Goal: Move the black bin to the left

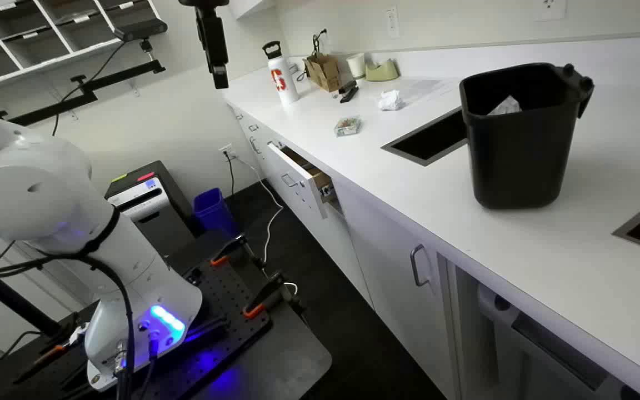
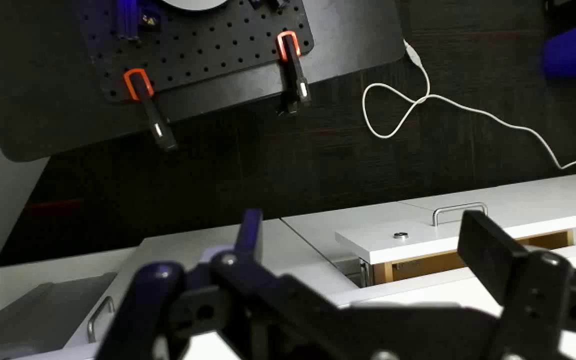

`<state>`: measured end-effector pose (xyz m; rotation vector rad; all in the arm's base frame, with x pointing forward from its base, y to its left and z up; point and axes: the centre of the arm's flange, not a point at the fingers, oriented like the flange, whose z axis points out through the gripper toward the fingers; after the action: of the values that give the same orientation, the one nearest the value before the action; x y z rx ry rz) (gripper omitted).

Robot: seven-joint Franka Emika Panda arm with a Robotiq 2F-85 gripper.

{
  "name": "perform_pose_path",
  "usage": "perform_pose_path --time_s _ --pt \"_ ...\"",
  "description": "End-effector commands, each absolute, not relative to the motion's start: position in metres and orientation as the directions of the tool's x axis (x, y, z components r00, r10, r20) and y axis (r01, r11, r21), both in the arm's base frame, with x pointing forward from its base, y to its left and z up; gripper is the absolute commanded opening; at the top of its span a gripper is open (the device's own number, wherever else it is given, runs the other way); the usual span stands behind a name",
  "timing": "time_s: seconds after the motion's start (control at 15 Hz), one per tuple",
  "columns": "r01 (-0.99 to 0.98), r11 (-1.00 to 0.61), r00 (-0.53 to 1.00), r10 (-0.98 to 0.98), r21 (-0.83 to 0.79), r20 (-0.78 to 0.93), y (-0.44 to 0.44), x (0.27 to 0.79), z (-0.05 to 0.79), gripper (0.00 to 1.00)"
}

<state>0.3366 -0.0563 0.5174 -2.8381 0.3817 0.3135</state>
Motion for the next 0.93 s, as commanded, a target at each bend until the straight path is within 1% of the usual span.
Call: perform_pose_path --time_s 0.0,0.27,0.33,0.67,0.87 --pt "-0.285 -0.932 0.942 -0.229 -0.226 -0.245 -0.056 0.337 0.517 1.00" --pt "-0.285 -0.932 0.942 -0.229 -0.226 -0.245 -0.056 0.337 0.517 1.00" --pt "-0.257 -0.943 0.956 -0.217 -0.212 -0.196 -0.059 0.340 0.521 1.00" --pt "-0.085 -0.996 0.995 -0.083 -0.035 -0.055 -0.126 0.397 0.560 1.00" --pt "0.052 -0.998 0.998 0.051 0.028 -0.047 -0.180 0.434 0.572 1.00"
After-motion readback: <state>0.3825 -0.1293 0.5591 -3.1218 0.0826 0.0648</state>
